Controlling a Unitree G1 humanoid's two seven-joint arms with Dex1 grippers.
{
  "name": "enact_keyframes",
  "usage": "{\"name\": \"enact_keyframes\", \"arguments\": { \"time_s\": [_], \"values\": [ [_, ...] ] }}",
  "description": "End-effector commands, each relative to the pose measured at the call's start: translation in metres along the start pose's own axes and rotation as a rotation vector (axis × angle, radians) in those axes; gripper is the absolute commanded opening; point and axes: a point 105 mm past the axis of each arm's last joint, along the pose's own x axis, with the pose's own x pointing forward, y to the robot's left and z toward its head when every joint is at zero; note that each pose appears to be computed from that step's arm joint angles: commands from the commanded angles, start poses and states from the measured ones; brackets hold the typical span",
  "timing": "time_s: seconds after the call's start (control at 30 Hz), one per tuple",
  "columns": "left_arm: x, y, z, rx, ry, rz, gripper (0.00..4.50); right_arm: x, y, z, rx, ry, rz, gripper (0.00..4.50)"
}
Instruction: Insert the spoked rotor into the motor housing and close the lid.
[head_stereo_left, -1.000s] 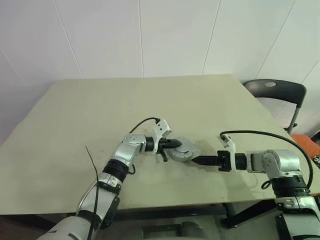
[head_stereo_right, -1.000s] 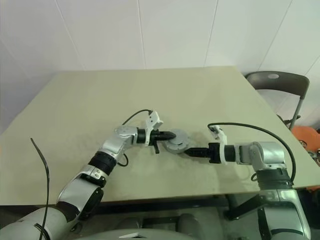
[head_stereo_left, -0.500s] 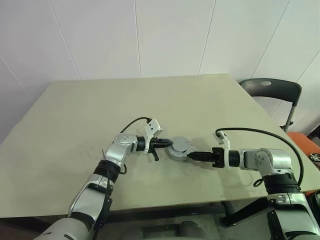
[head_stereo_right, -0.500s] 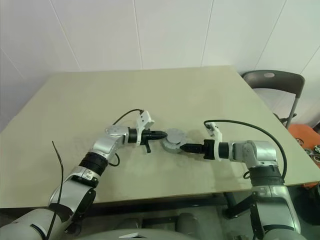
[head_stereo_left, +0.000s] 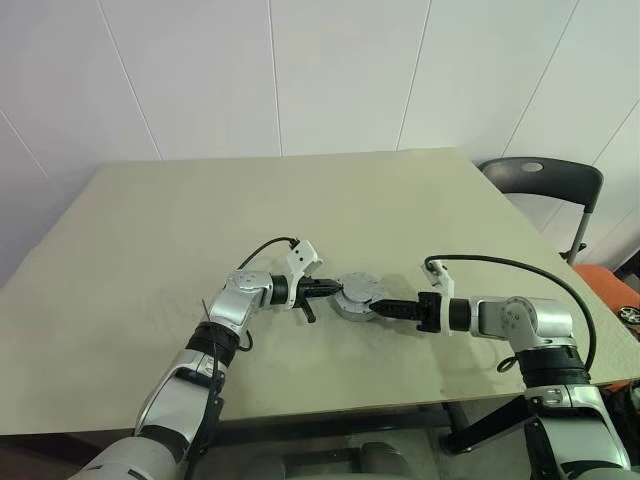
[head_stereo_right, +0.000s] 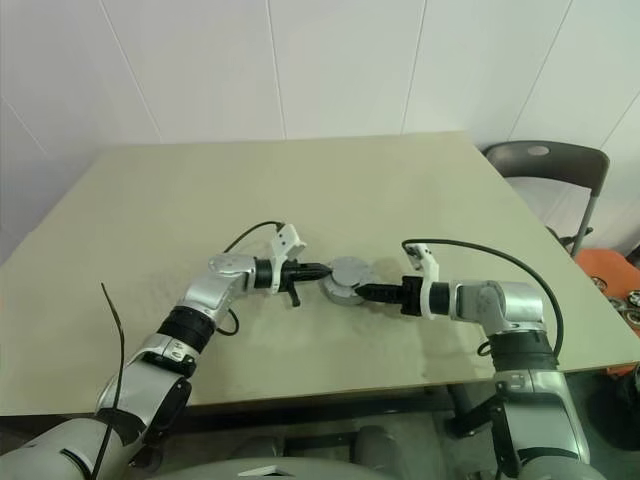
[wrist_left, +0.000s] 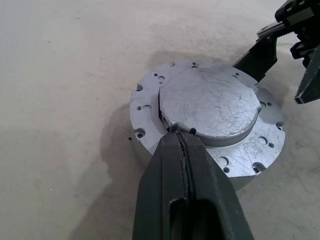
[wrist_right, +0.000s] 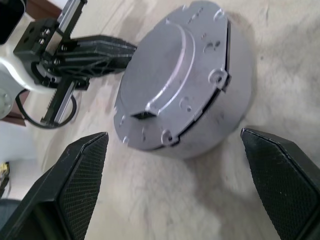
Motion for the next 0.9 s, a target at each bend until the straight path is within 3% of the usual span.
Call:
{"name": "enact_keyframes", "arguments": {
  "time_s": [0.03,0.57,0.9],
  "values": [
    [0.005,-0.005,-0.014,-0.028,0.052,-0.018,0.0,0.013,0.002,-0.003,0.02,0.007,-0.008,4.45],
    [0.006,-0.002,-0.012,-0.029,0.038,0.001,0.0,0.039,0.015,-0.002,0.061,0.028,0.032,4.45],
    [0.008,-0.004,-0.013,-0.034,0.03,0.005,0.0,0.055,0.021,0.01,0.123,-0.028,0.06,4.45]
  ]
}}
